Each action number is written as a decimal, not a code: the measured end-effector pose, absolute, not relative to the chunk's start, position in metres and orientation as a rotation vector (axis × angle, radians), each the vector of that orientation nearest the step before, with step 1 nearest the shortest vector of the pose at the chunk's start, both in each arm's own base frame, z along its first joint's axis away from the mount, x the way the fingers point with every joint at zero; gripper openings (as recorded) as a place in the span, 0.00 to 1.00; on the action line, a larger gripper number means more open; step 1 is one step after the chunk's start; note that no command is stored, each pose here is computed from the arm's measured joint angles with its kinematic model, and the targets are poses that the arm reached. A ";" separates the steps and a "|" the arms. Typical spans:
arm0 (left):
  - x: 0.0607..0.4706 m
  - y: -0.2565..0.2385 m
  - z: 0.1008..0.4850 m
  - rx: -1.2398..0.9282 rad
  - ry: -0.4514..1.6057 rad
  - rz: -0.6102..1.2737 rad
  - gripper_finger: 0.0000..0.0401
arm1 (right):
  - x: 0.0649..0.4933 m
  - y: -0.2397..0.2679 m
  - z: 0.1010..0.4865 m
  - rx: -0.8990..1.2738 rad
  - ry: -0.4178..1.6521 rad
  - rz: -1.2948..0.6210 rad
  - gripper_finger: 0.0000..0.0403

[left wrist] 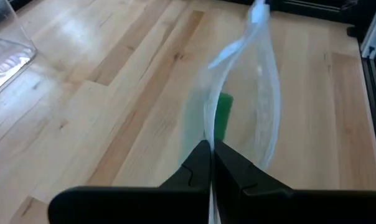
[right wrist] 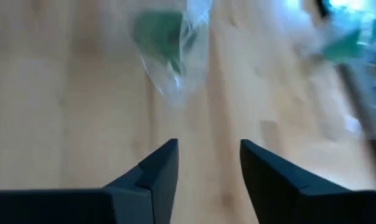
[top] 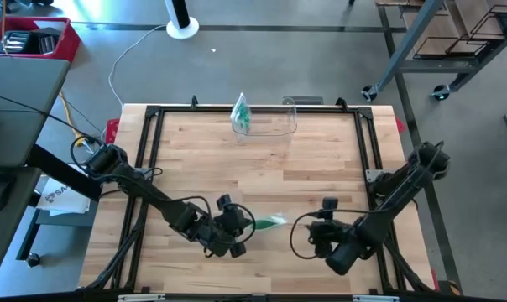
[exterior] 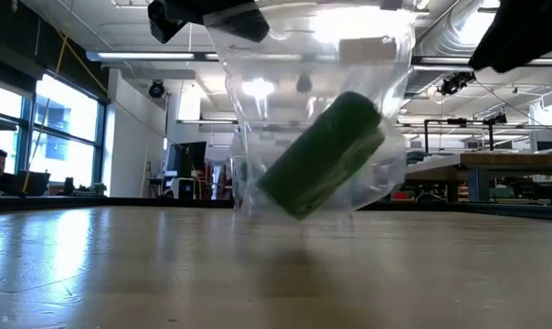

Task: Roll bandage
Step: Close up the transparent zip bag

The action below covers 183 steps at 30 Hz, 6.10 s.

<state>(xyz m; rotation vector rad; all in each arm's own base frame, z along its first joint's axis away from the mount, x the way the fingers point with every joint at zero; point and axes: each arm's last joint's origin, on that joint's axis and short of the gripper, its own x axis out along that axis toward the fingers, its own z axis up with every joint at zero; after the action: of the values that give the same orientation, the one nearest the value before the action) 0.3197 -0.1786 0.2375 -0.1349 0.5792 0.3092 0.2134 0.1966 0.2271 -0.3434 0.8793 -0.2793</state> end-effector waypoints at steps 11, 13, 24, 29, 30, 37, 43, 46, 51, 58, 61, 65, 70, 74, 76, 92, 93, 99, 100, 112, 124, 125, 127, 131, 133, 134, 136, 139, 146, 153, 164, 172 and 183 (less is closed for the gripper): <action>0.319 -0.181 0.237 -0.137 0.595 0.278 0.00 | 0.240 0.181 0.193 -0.180 0.335 -0.042 0.43; 0.319 -0.181 0.237 -0.138 0.594 0.277 0.00 | 0.243 0.178 0.195 -0.174 0.313 -0.040 0.41; 0.318 -0.179 0.237 -0.108 0.586 0.310 0.00 | 0.251 0.184 0.210 -0.191 0.324 -0.004 0.04; 0.318 -0.178 0.238 -0.023 0.587 0.311 0.10 | 0.257 0.188 0.226 -0.218 0.342 -0.029 0.01; 0.318 -0.178 0.238 -0.010 0.588 0.307 0.13 | 0.258 0.189 0.230 -0.224 0.349 -0.034 0.01; 0.315 -0.177 0.245 0.070 0.561 0.315 0.37 | 0.262 0.184 0.237 -0.191 0.447 -0.103 0.00; 0.331 -0.180 0.239 0.126 0.412 0.221 0.49 | 0.262 0.182 0.235 -0.179 0.457 -0.113 0.00; 0.340 -0.182 0.234 0.162 0.282 0.155 0.51 | 0.263 0.182 0.236 -0.184 0.448 -0.106 0.00; 0.354 -0.178 0.218 0.264 0.233 0.158 0.51 | 0.262 0.183 0.236 -0.184 0.450 -0.100 0.00; 0.359 -0.176 0.202 0.291 0.287 0.148 0.49 | 0.262 0.183 0.235 -0.184 0.454 -0.092 0.00; 0.356 -0.180 0.203 0.291 0.286 0.137 0.42 | 0.262 0.183 0.235 -0.182 0.456 -0.085 0.00; 0.353 -0.185 0.203 0.296 0.288 0.122 0.29 | 0.262 0.183 0.235 -0.182 0.459 -0.078 0.00; 0.351 -0.187 0.201 0.287 0.308 0.120 0.10 | 0.262 0.184 0.235 -0.210 0.460 -0.068 0.00; 0.350 -0.188 0.201 0.288 0.307 0.118 0.02 | 0.263 0.185 0.240 -0.228 0.455 -0.058 0.03; 0.350 -0.189 0.201 0.288 0.308 0.116 0.02 | 0.264 0.186 0.246 -0.223 0.454 -0.038 0.08; 0.350 -0.189 0.200 0.247 0.310 0.119 0.01 | 0.275 0.186 0.230 -0.201 0.552 0.040 0.02; 0.350 -0.189 0.200 0.244 0.310 0.118 0.01 | 0.275 0.186 0.229 -0.200 0.550 0.038 0.02; 0.350 -0.189 0.200 0.236 0.307 0.117 0.00 | 0.279 0.185 0.230 -0.190 0.526 0.013 0.01; 0.350 -0.189 0.201 0.232 0.305 0.117 0.00 | 0.279 0.185 0.231 -0.183 0.516 0.012 0.00; 0.350 -0.189 0.201 0.195 0.301 0.120 0.00 | 0.282 0.182 0.239 -0.181 0.466 0.014 0.05; 0.350 -0.189 0.201 0.168 0.301 0.125 0.00 | 0.270 0.176 0.245 -0.071 0.594 0.065 0.35; 0.350 -0.189 0.201 0.167 0.301 0.126 0.00 | 0.270 0.176 0.245 -0.068 0.599 0.072 0.35; 0.350 -0.189 0.201 0.167 0.301 0.126 0.00 | 0.270 0.176 0.245 -0.059 0.592 0.065 0.32; 0.350 -0.189 0.201 0.167 0.301 0.126 0.00 | 0.271 0.175 0.246 -0.062 0.576 0.049 0.20; 0.350 -0.189 0.201 0.167 0.301 0.126 0.00 | 0.272 0.174 0.246 -0.066 0.581 0.044 0.12; 0.350 -0.189 0.201 0.167 0.301 0.126 0.00 | 0.272 0.173 0.245 -0.068 0.586 0.041 0.08; 0.350 -0.189 0.200 0.168 0.304 0.127 0.00 | 0.273 0.172 0.245 -0.068 0.587 0.037 0.02; 0.350 -0.189 0.200 0.164 0.303 0.128 0.00 | 0.273 0.171 0.245 -0.067 0.586 0.035 0.03; 0.350 -0.189 0.201 0.157 0.299 0.129 0.00 | 0.274 0.172 0.246 -0.062 0.578 0.036 0.08; 0.351 -0.188 0.201 0.145 0.296 0.135 0.00 | 0.283 0.175 0.239 -0.085 0.554 0.054 0.08; 0.351 -0.187 0.202 0.137 0.290 0.150 0.00 | 0.298 0.168 0.236 -0.084 0.493 0.019 0.08; 0.351 -0.188 0.201 0.135 0.294 0.140 0.00 | 0.289 0.164 0.256 -0.104 0.437 0.021 0.30; 0.351 -0.188 0.201 0.135 0.296 0.141 0.00 | 0.265 0.167 0.254 -0.106 0.592 0.058 0.41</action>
<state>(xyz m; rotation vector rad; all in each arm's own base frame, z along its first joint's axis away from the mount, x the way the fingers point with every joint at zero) 0.3507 -0.1876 0.2011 0.1346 0.2960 0.1408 0.2651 0.1673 0.2542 -0.1063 0.5917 0.0583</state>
